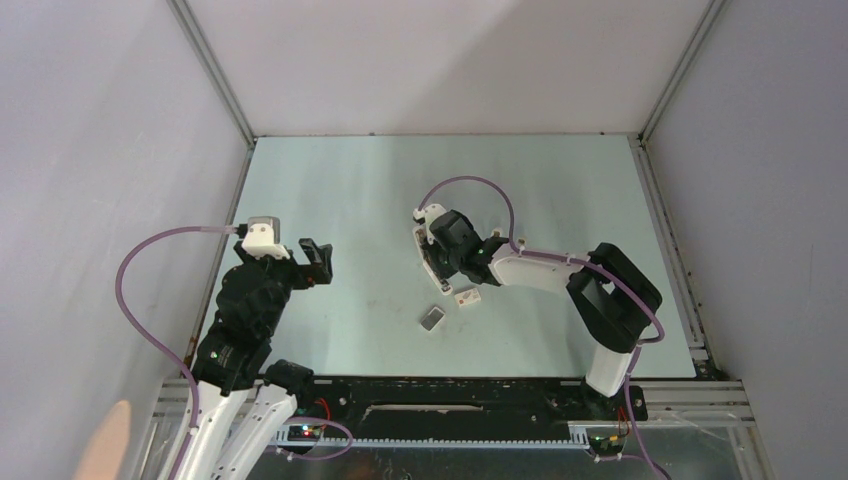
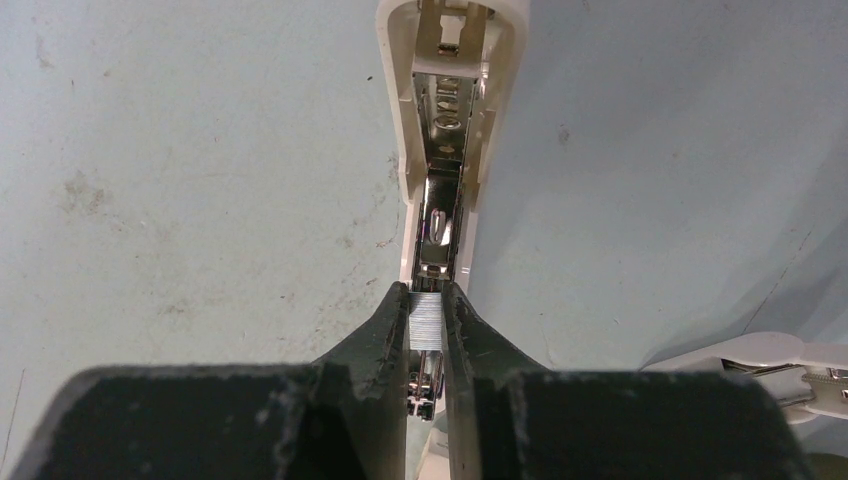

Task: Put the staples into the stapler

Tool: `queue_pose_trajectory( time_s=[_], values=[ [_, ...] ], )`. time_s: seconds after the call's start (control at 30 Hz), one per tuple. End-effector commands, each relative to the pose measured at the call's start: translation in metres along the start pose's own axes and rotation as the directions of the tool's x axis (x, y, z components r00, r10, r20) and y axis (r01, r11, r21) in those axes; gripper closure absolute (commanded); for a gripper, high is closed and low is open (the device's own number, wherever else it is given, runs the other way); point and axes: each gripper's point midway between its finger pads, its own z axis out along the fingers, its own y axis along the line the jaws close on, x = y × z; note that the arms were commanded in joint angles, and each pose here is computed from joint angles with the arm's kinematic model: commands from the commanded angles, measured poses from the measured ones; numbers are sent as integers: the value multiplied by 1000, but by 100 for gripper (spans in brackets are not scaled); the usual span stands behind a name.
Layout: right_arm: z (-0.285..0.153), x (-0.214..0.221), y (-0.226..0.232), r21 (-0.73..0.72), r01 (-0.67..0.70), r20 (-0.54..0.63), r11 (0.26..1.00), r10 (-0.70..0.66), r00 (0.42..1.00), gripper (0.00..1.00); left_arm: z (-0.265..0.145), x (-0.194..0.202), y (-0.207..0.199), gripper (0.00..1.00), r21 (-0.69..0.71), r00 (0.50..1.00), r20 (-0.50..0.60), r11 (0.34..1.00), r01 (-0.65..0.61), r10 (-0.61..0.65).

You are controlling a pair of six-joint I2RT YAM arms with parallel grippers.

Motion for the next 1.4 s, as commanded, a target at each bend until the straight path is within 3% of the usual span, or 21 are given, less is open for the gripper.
queue_pose_trajectory(
  time_s=[0.0, 1.0, 1.13, 1.37],
  values=[
    [6, -5, 1, -13, -15, 24, 1000, 15, 1000, 94, 3, -2, -1, 2, 5, 1000, 11, 1000, -6, 6],
    [1, 14, -5, 3, -22, -10, 1000, 22, 1000, 91, 3, -2, -1, 2, 8, 1000, 9, 1000, -5, 5],
    [-2, 10, -3, -4, -22, 4, 1000, 22, 1000, 83, 4, -2, -2, 2, 13, 1000, 6, 1000, -6, 6],
    [-17, -13, -2, -11, -26, 74, 1000, 27, 997, 58, 5, 0, -3, 2, 15, 1000, -1, 1000, -6, 6]
  ],
)
